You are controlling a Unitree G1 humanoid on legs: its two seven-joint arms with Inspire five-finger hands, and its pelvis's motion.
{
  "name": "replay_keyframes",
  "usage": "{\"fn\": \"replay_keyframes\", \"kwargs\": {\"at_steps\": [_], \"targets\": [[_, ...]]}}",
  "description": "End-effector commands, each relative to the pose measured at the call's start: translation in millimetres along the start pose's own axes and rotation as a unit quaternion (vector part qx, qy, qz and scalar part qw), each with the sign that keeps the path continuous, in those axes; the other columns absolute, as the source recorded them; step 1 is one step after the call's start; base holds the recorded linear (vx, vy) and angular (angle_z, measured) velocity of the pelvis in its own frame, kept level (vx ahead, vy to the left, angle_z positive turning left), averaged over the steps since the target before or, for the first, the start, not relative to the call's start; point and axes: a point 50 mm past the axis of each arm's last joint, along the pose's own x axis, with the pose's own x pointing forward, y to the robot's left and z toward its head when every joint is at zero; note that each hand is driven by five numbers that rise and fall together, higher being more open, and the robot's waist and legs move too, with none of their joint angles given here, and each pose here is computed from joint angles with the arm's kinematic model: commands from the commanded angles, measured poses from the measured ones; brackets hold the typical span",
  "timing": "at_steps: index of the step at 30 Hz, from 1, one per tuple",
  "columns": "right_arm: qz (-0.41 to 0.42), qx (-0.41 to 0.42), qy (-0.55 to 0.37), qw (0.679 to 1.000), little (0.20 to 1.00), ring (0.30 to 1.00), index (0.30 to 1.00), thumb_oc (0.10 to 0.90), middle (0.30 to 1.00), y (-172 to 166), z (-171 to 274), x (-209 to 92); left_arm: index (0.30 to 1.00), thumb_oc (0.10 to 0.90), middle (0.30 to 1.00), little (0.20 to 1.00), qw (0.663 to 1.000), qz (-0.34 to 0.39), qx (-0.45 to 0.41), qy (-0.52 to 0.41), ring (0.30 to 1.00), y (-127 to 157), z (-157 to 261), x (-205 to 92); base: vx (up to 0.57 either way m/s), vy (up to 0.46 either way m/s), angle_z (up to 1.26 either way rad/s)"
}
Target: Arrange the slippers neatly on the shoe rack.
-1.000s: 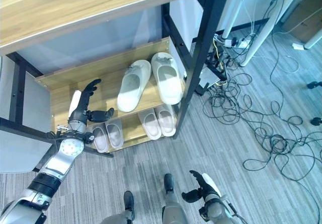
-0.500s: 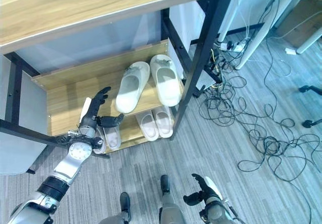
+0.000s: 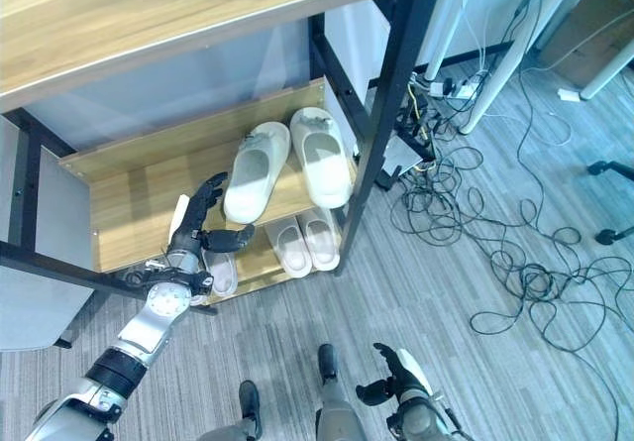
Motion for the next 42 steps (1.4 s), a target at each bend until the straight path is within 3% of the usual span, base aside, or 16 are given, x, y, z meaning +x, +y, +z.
{"fn": "replay_keyframes", "kwargs": {"at_steps": [1, 42], "targets": [[-0.038, 0.002, -0.003, 0.999, 0.9, 0.9, 0.9, 0.8, 0.9, -16, -6, -2, 0.9, 0.8, 0.9, 0.9, 0.995, -0.031, -0.046, -0.079, 0.9, -20, 36, 17, 0.0, 0.0, 0.0], [-0.054, -0.003, -0.005, 0.999, 0.9, 0.9, 0.9, 0.8, 0.9, -24, -8, -4, 0.9, 0.8, 0.9, 0.9, 0.974, -0.13, -0.139, -0.121, 0.9, -96, 93, 26, 0.0, 0.0, -0.01]]}}
